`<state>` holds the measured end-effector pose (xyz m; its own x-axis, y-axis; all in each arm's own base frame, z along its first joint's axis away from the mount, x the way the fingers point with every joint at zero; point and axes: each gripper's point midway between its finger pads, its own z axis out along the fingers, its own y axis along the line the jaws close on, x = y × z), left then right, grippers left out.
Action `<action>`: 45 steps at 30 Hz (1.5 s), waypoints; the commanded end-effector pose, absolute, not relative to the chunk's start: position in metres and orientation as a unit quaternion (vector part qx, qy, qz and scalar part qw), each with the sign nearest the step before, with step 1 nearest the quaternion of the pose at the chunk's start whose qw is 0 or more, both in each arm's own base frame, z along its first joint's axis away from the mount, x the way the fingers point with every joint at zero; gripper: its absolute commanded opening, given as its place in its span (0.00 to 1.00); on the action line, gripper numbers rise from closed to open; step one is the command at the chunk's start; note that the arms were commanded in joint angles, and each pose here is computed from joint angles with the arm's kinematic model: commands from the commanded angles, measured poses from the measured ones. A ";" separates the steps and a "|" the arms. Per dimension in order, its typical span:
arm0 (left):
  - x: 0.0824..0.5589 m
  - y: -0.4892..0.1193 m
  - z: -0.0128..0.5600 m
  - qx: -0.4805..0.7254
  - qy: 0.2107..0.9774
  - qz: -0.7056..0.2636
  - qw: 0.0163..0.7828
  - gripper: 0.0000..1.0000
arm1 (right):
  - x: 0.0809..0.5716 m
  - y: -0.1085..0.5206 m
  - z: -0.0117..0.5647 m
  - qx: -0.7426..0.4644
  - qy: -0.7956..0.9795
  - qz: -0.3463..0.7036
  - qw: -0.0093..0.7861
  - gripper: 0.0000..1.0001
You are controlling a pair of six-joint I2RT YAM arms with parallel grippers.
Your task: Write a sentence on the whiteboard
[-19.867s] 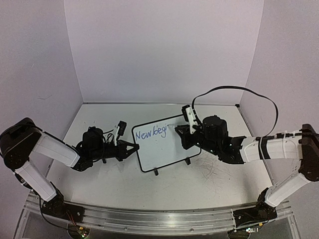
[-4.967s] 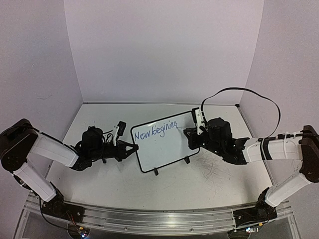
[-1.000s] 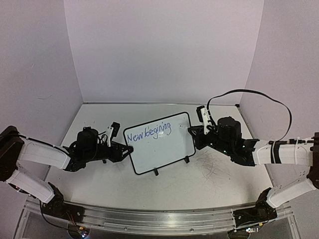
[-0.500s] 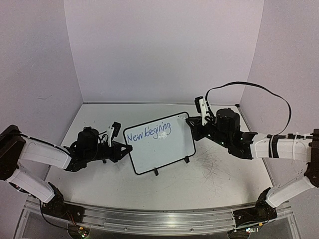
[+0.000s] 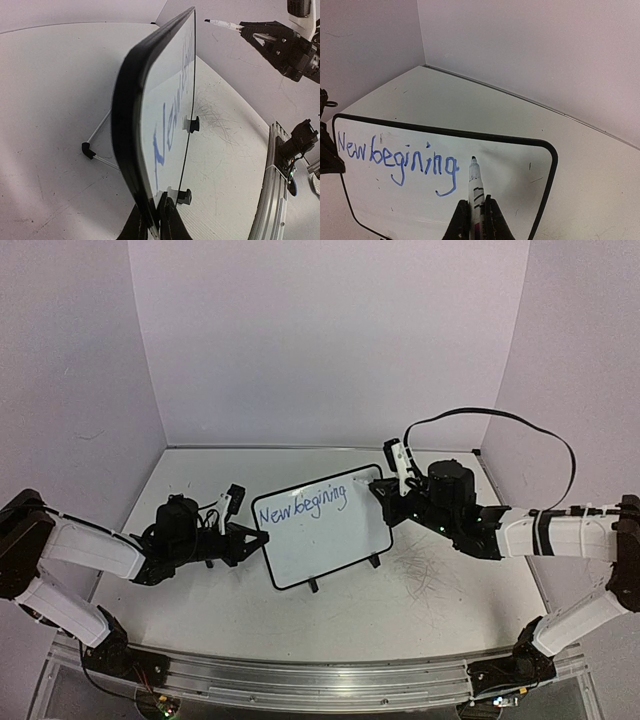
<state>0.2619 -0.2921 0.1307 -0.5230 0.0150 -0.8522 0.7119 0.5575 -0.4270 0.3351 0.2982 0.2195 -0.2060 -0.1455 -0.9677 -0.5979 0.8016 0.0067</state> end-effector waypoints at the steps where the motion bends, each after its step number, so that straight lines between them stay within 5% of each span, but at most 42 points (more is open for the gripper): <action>1: 0.272 -0.283 0.113 0.239 0.789 -0.361 0.436 0.00 | 0.345 0.302 0.236 -0.237 0.741 0.194 0.598 0.00; 45: 0.269 -0.281 0.116 0.236 0.788 -0.365 0.436 0.00 | 0.348 0.302 0.212 -0.220 0.765 0.194 0.573 0.00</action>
